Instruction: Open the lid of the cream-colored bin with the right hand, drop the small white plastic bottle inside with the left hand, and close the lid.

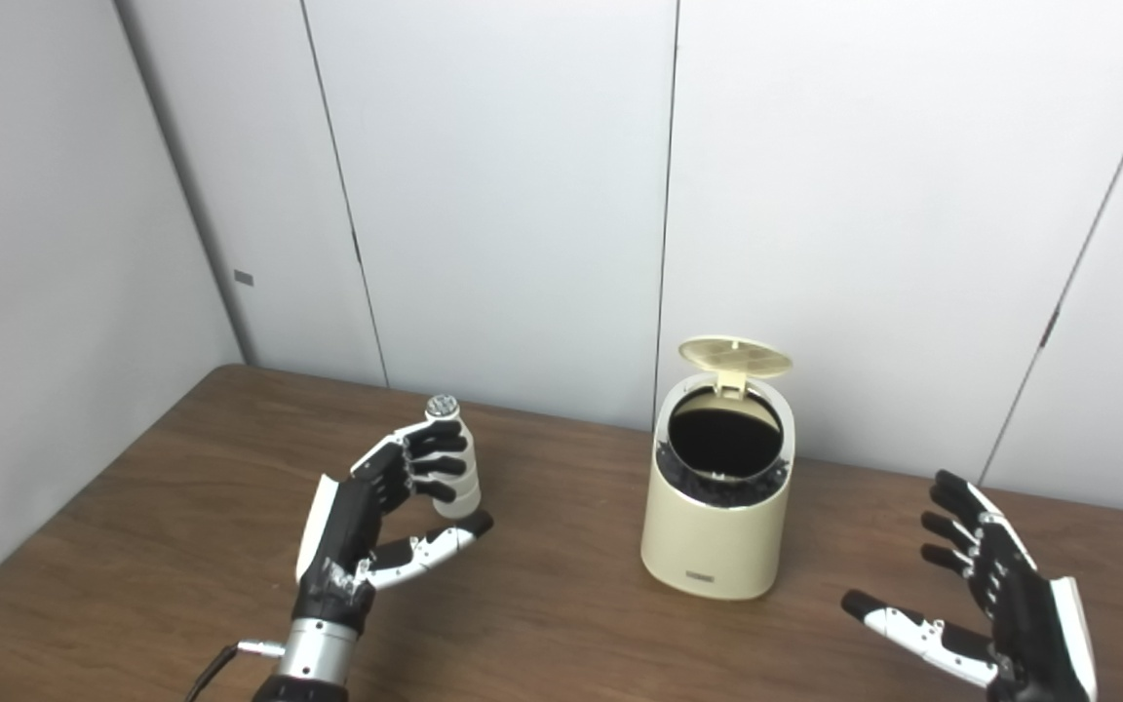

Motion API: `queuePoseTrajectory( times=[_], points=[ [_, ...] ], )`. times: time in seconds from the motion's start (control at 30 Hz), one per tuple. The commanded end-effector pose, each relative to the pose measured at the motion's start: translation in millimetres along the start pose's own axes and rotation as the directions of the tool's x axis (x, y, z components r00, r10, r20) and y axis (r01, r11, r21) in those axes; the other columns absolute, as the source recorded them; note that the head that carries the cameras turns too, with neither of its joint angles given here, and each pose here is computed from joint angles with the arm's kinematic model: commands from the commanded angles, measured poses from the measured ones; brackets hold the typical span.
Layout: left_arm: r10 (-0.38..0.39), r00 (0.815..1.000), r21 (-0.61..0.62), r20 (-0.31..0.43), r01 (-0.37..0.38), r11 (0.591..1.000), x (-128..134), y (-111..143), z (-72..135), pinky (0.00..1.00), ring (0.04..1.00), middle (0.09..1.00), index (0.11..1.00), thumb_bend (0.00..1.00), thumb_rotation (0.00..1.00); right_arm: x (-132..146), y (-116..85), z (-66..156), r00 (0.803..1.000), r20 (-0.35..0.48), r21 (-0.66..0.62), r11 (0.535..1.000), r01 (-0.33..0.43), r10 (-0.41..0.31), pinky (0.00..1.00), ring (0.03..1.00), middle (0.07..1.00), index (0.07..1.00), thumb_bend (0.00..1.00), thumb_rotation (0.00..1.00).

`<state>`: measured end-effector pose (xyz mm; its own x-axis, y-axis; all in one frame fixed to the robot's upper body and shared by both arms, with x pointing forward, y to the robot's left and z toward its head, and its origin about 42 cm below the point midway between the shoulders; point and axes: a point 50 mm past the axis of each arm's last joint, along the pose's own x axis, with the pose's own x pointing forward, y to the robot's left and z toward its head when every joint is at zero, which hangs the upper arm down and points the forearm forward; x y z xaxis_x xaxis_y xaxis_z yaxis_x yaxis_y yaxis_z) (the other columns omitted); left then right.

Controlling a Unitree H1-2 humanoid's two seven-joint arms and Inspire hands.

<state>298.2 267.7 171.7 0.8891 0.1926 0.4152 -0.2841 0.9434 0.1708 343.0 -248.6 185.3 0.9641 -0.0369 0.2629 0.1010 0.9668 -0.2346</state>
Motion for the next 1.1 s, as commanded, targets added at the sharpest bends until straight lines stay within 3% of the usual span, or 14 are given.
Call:
queuePoseTrajectory(
  times=[0.0, 0.13, 0.4, 0.7, 0.87, 1.07],
  points=[
    [0.045, 0.997, 0.042, 0.063, -0.048, 0.998, 9, 13, 12, 0.49, 0.597, 0.640, 0.689, 0.69, 0.02, 9, -2, 20, 0.997, 0.081, 0.011, 1.000, 0.002, -0.003, 0.73, 0.820, 0.865, 0.851, 0.71, 0.00],
    [0.088, 0.994, 0.085, 0.062, -0.093, 0.992, 12, 24, 10, 0.51, 0.612, 0.659, 0.690, 0.71, 0.04, 9, -2, 23, 0.996, 0.092, 0.009, 1.000, -0.005, 0.005, 0.72, 0.819, 0.868, 0.851, 0.70, 0.00],
    [0.147, 0.989, 0.111, 0.027, -0.149, 0.982, 21, 32, 6, 0.60, 0.752, 0.793, 0.805, 0.71, 0.05, 9, -1, 27, 0.996, 0.091, -0.055, 0.998, 0.021, -0.015, 0.68, 0.782, 0.846, 0.834, 0.73, 0.00],
    [0.135, 0.990, 0.195, 0.027, -0.138, 0.971, 42, 29, 0, 0.65, 0.769, 0.817, 0.848, 0.72, 0.08, 9, 2, 32, 0.995, 0.096, -0.076, 0.997, 0.018, -0.010, 0.66, 0.774, 0.842, 0.829, 0.74, 0.01],
    [0.103, 0.995, 0.237, -0.015, -0.097, 0.967, 54, 29, -8, 0.75, 0.809, 0.841, 0.881, 0.75, 0.14, 8, 2, 35, 0.995, 0.097, -0.081, 0.997, 0.019, -0.011, 0.66, 0.771, 0.838, 0.828, 0.74, 0.02],
    [0.080, 0.996, 0.264, -0.029, -0.069, 0.962, 70, 27, -20, 0.73, 0.798, 0.829, 0.870, 0.79, 0.13, 6, 2, 38, 0.996, 0.089, -0.023, 1.000, 0.010, -0.008, 0.67, 0.787, 0.848, 0.835, 0.73, 0.01]
  ],
)
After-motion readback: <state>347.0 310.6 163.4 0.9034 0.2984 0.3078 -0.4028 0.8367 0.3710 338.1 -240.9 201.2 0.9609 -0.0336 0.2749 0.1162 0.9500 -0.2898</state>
